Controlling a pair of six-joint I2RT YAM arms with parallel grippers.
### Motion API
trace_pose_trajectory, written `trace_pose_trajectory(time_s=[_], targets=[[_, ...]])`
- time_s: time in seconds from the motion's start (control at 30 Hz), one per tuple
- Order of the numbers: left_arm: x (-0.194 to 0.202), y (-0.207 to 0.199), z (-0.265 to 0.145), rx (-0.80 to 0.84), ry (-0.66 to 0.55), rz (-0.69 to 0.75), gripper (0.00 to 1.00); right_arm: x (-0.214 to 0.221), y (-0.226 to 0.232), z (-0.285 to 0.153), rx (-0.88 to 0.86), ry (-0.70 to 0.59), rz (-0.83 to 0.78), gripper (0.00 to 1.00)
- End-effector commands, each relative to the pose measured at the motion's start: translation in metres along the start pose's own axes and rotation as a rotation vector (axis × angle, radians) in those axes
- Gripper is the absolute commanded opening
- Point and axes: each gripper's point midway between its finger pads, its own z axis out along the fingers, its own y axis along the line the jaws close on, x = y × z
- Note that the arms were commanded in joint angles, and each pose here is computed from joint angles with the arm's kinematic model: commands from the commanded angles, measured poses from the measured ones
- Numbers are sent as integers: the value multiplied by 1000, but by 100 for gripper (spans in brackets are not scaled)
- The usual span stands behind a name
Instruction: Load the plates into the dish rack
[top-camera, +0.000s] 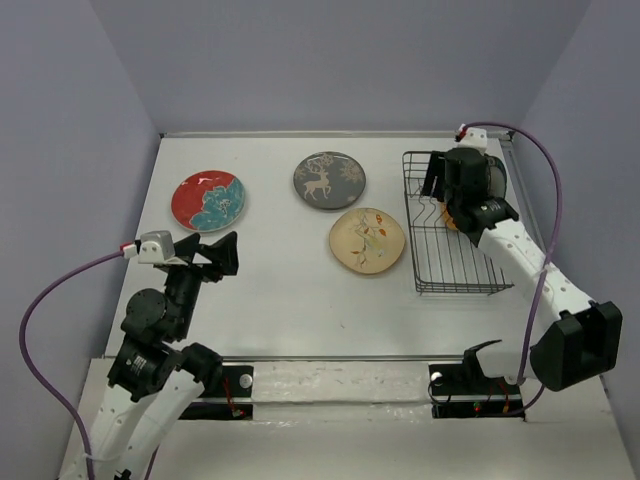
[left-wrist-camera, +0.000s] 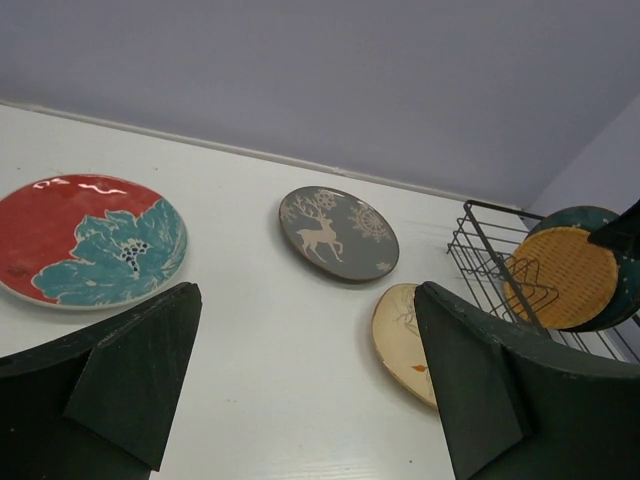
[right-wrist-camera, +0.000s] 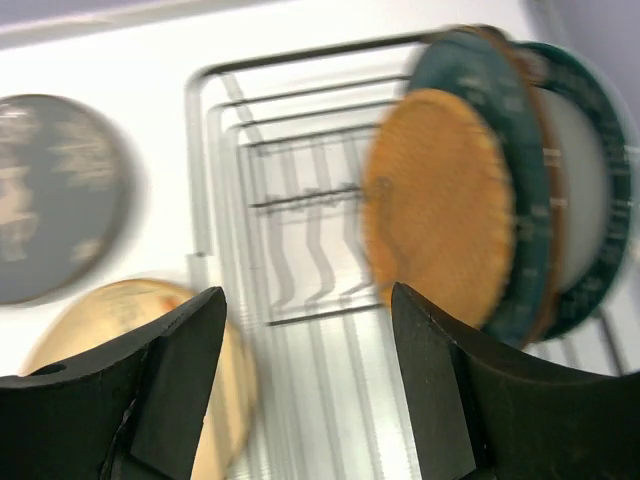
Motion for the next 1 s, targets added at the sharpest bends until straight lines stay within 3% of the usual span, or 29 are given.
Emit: trace_pose_trajectory(time_s=[0.0,0.2,0.27,0.33,0.37,0.43,0.47,0.57,0.83,0.97], targets=[[-8,3,9,-33,-29,-13,99,-35,115,-56,-422,-77,198,72],[-14,24,8,-148,-58,-12,99,-28,261,-95,-776,-14,384,69],[-15,27,7,-167,-64,-13,99,-4,303,-87,-801,48,390,68],[-18,32,5,-191,-79,-16,99,-11,349,-113,-898,65,419,65],[-18,32,4,-193,-81,-20,99,13,373,-102,-893,111,398,64],[-19,34,4,-200,-84,-21,99,2,407,-118,-940,97,426,64],[-19,34,4,-201,-86,-22,99,27,424,-104,-916,135,413,64],[-20,36,4,-211,-90,-22,99,30,451,-94,-925,182,501,61],[-17,34,6,-202,-78,-24,99,107,511,-56,-908,334,565,59],[-17,30,6,-182,-77,-25,99,119,527,-46,-910,358,605,59]])
